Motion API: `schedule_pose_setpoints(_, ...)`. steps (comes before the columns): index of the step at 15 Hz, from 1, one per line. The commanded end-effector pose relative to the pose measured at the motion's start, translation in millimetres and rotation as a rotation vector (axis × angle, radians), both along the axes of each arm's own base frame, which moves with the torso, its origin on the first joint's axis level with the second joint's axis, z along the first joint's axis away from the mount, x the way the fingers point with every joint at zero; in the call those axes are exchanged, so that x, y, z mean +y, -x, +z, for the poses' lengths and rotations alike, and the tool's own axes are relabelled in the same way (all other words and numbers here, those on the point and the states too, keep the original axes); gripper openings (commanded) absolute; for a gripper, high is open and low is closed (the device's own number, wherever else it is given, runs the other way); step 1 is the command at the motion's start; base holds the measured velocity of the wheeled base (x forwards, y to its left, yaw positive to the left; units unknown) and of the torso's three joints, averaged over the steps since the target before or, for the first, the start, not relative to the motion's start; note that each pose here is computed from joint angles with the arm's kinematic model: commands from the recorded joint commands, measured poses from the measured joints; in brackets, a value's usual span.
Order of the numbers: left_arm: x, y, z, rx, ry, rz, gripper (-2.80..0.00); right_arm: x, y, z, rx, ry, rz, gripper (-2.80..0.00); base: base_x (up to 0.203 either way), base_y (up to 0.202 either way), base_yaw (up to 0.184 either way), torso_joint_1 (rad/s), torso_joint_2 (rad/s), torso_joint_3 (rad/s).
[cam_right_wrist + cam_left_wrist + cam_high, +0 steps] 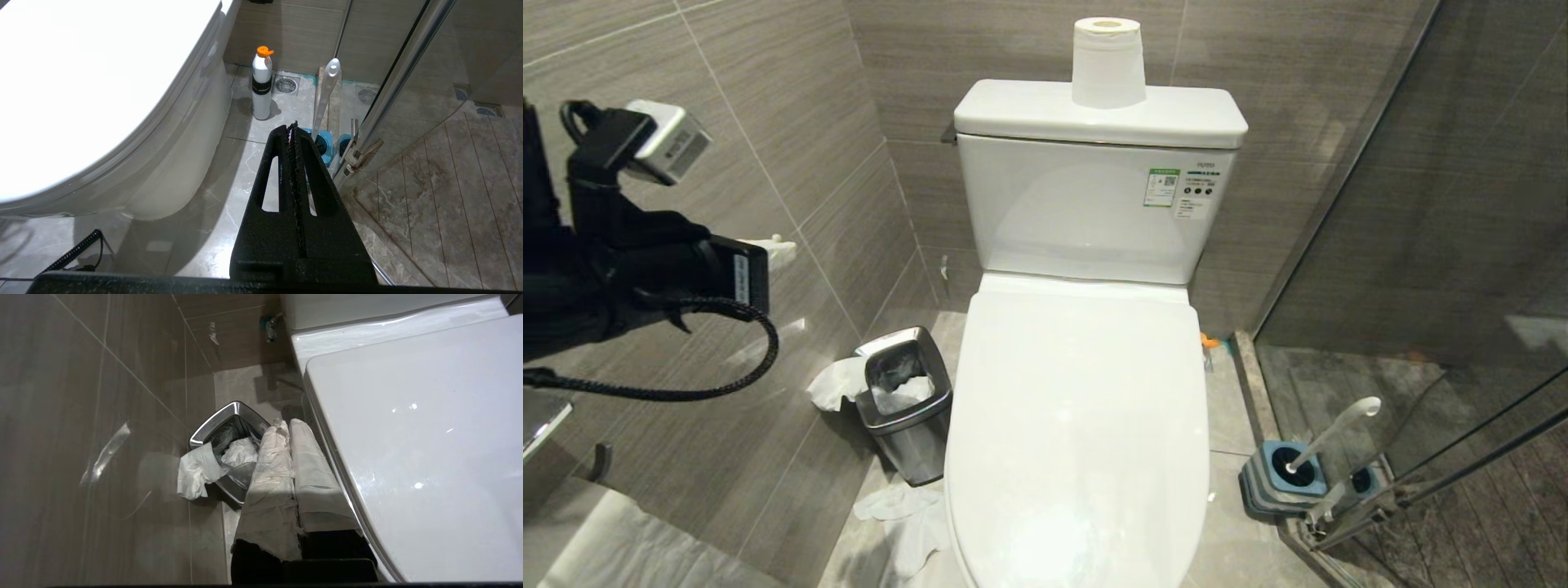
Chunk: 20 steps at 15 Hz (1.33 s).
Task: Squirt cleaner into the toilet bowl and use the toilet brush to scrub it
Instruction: Use the left hand to lift the toilet lid slightly
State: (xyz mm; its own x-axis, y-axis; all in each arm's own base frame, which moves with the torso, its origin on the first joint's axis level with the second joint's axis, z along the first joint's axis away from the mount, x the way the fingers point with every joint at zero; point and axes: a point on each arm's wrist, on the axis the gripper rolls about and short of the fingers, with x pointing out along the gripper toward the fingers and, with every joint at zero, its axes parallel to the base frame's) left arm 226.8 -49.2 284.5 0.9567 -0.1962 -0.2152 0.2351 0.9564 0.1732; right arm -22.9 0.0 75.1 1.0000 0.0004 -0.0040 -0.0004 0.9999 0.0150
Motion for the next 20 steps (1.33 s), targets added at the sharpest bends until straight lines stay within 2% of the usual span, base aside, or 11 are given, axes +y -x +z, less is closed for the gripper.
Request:
schedule_pose_setpoints(1, -9.5, -33.4, -27.7, 0.087, -0.017, -0.011, -2.8, 0.0, -0.1, -0.2, 0.002, 0.0, 0.0, -2.8, 0.0, 0.0, 0.0, 0.0, 0.0, 0.0)
schedule_pose_setpoints(3, -11.5, -48.4, -44.2, 0.141, -0.013, -0.033, -2.8, 0.0, 0.0, 0.1, 0.001, 0.0, 0.0, -2.8, 0.0, 0.0, 0.0, 0.0, 0.0, 0.0)
schedule_pose_setpoints(6, 0.3, -67.3, -77.5, 0.265, 0.034, -0.129, -2.8, 0.0, -0.1, 0.0, 0.001, 0.0, 0.0, -2.8, 0.0, 0.0, 0.0, 0.0, 0.0, 0.0)
schedule_pose_setpoints(9, 9.2, -81.2, -110.3, 0.392, 0.127, -0.237, -2.8, 0.0, -0.1, -0.3, 0.002, 0.0, 0.0, -2.8, 0.0, 0.0, 0.0, 0.0, 0.0, 0.0)
schedule_pose_setpoints(10, 11.7, -87.2, -118.0, 0.411, 0.146, -0.26, -2.8, 0.0, 0.0, 0.2, 0.001, 0.0, 0.0, -2.8, 0.0, 0.0, 0.0, 0.0, 0.0, 0.0)
schedule_pose_setpoints(13, 12.3, -107.3, -132.9, 0.372, 0.171, -0.322, -2.8, 0.0, 0.0, 0.2, 0.001, 0.0, 0.0, -2.8, 0.0, 0.0, 0.0, 0.0, 0.0, 0.0)
schedule_pose_setpoints(15, 11.1, -115.3, -142.0, 0.384, 0.197, -0.372, -2.8, 0.0, -0.1, -0.3, 0.002, 0.0, 0.0, -2.8, 0.0, 0.0, 0.0, 0.0, 0.0, 0.0)
schedule_pose_setpoints(20, 13.7, -121.4, -155.5, 0.472, 0.342, -0.364, -2.8, 0.0, -0.1, -0.3, 0.002, 0.0, 0.0, -2.8, 0.0, 0.0, 0.0, 0.0, 0.0, 0.0)
